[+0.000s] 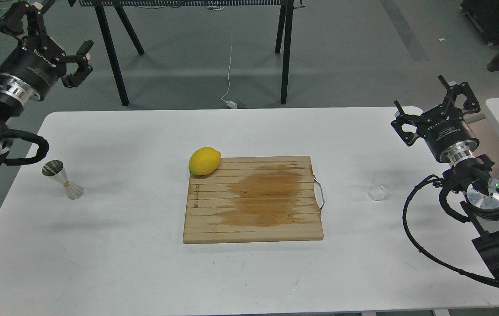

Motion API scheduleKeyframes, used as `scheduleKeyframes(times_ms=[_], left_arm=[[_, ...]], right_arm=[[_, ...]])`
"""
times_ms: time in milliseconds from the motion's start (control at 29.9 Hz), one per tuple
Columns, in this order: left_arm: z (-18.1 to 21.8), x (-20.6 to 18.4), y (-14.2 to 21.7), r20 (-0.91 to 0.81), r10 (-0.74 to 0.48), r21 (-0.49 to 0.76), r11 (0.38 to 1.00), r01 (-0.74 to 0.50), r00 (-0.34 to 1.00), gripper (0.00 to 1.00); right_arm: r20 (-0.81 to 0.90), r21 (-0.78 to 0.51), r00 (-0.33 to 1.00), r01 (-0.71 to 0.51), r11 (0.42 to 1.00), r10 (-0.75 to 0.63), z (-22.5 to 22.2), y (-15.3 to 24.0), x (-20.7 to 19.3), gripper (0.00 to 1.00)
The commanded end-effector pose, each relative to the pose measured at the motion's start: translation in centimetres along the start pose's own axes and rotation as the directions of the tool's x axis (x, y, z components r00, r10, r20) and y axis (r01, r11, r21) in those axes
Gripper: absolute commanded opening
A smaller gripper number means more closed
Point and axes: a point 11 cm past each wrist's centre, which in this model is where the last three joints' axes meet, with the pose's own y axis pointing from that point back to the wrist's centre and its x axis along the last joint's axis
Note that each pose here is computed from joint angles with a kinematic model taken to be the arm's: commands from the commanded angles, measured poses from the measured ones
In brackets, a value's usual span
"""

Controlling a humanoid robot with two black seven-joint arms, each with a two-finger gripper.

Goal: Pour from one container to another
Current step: 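Move the left gripper down toward the metal jigger on the table, then close the left gripper around the metal jigger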

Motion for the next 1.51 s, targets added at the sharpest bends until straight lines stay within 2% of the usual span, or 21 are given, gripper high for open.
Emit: scheduleKeyframes(times_ms=[0,234,569,736,970,1104,1237,1371,1472], left_arm=[[2.2,-1.0,0.8,0.109,-0.048,0.020,0.999,0.046,0.993,1.00],[2.8,-1.7,4.5,0.299,-0.139,0.146,0.984,0.098,0.944,1.00],[2.6,-2.0,10.2,0.502,-0.261,0.346,0.934,0.085,0.825,1.00],[2.6,-1.3,12.8,0.595,-0.307,0.431,0.902,0.028,0.743,1.00],[-2.3,0.5,17.8,0.700,-0.368,0.544,0.830,-0.123,0.613,1.00],[-5.9,0.6,21.0,0.757,-0.444,0.583,0.790,-0.188,0.480,1.00],[-7.3,0.7,22.2,0.798,-0.526,0.590,0.783,-0.198,0.295,1.00],[-9.2,1.6,23.5,0.794,-0.564,0.607,0.758,-0.241,0.227,1.00],[-10.5,3.7,23.8,0.801,-0.579,0.597,0.749,-0.288,0.155,1.00]], right_arm=[[0.000,-0.001,1.000,0.002,1.000,-0.002,0.0,0.0,0.0,0.99],[0.001,-0.003,1.000,0.004,1.000,-0.004,0.1,0.0,-0.1,0.99],[0.000,0.000,1.000,0.002,1.000,-0.002,0.0,0.0,0.0,0.99],[0.002,0.002,1.000,0.006,1.000,-0.006,0.0,0.0,-0.1,0.99],[0.006,0.017,1.000,0.012,1.000,-0.012,-0.5,-0.3,-0.4,0.99],[0.014,0.041,1.000,0.011,0.999,-0.012,-1.3,-0.3,-0.4,0.99],[0.014,0.042,1.000,0.011,0.999,-0.011,-1.4,-0.3,-0.4,0.99],[0.014,0.040,1.000,0.010,0.999,-0.010,-1.3,-0.3,-0.4,0.99],[0.014,0.039,1.000,0.007,0.999,-0.007,-1.2,-0.3,-0.2,0.99]])
